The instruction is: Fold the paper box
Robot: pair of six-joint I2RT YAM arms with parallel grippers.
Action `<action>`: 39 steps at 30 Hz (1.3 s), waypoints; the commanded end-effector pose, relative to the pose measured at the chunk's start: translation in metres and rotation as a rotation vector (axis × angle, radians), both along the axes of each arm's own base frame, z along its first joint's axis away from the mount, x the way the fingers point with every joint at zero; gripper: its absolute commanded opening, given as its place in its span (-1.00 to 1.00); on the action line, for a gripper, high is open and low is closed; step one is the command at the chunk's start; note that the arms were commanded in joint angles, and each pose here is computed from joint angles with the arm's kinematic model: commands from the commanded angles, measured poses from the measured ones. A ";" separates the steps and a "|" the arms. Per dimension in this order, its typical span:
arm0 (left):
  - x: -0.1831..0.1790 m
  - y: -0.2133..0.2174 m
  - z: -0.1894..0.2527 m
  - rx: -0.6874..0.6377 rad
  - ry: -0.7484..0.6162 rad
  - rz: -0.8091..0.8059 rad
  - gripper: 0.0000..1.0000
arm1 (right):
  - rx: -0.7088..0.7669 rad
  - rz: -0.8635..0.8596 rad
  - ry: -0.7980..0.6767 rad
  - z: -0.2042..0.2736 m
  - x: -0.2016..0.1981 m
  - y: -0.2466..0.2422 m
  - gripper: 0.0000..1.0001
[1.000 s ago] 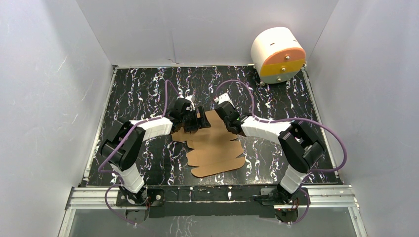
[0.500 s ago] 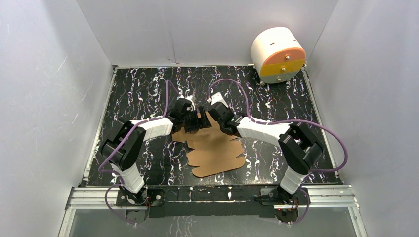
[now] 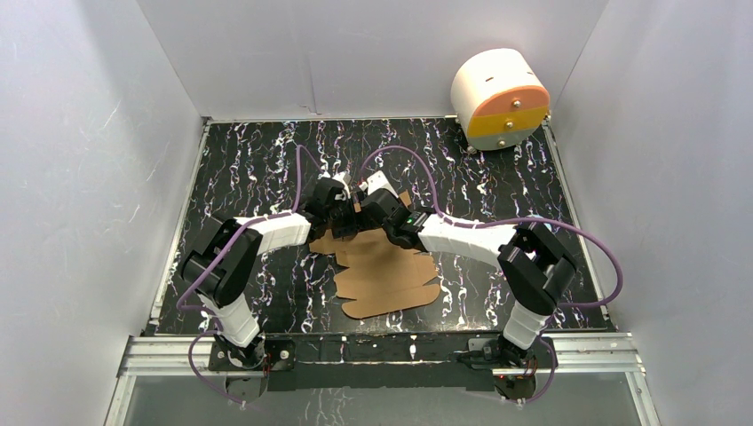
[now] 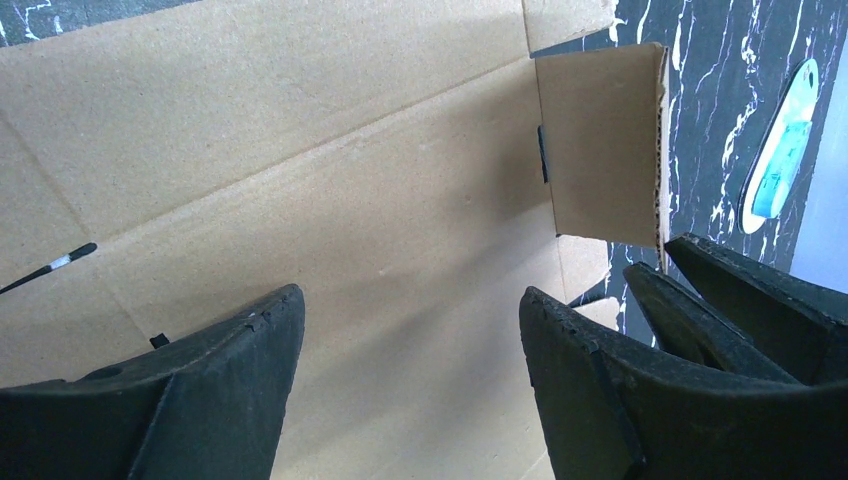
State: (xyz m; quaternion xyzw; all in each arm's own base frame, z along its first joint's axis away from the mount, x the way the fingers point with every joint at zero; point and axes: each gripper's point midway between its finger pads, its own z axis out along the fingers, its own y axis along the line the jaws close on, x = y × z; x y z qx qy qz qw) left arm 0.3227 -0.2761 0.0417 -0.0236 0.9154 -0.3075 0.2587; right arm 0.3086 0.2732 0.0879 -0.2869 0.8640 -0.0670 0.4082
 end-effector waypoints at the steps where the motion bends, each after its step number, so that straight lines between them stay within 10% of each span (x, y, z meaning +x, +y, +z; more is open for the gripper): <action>1: -0.014 0.009 -0.015 0.042 0.042 0.009 0.53 | 0.096 0.029 0.003 0.012 0.000 0.026 -0.42; 26: -0.011 0.016 0.035 0.028 -0.069 0.022 0.54 | 0.220 0.055 -0.067 0.054 -0.012 0.009 -0.07; 39: -0.046 0.005 0.044 0.011 -0.067 -0.044 0.56 | 0.569 0.017 0.116 0.038 -0.035 -0.039 0.16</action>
